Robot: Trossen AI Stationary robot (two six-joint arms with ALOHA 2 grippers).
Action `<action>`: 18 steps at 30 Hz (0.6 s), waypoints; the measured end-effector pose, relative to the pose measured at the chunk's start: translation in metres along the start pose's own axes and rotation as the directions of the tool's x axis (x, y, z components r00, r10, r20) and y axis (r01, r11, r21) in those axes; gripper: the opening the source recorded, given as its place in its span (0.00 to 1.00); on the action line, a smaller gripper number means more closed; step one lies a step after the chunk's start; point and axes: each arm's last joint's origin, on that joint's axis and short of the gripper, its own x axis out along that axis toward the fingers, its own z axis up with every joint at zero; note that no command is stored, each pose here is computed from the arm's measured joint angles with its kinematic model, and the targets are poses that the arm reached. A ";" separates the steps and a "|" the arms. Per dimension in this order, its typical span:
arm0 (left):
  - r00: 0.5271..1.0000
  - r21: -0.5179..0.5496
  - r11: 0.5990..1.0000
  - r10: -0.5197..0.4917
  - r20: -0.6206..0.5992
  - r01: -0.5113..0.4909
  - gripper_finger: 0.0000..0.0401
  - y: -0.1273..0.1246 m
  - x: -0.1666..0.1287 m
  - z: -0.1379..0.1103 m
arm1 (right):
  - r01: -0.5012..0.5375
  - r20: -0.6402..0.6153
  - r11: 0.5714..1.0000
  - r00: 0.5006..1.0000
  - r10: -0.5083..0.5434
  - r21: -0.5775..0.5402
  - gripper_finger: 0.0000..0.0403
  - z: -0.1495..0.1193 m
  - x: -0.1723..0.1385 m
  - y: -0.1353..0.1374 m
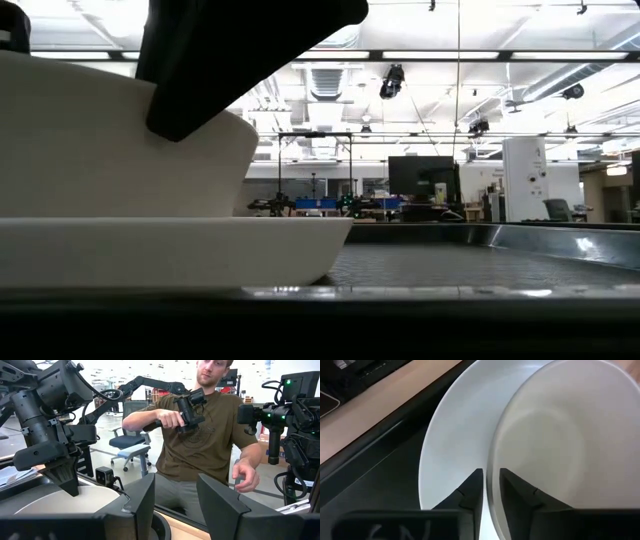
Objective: Set up tray
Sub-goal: Put the gray bowl on the white plate
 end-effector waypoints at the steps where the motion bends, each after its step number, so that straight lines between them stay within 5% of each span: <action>1: 1.000 0.000 1.000 0.000 0.000 0.000 0.33 0.000 0.000 0.000 | 0.000 0.000 1.000 1.000 0.000 0.000 0.17 0.000 0.000 0.000; 18: 1.000 0.000 1.000 0.000 0.000 0.000 0.33 0.000 0.000 0.000 | 0.100 -0.059 0.993 0.994 -0.097 0.058 0.28 -0.006 0.001 -0.011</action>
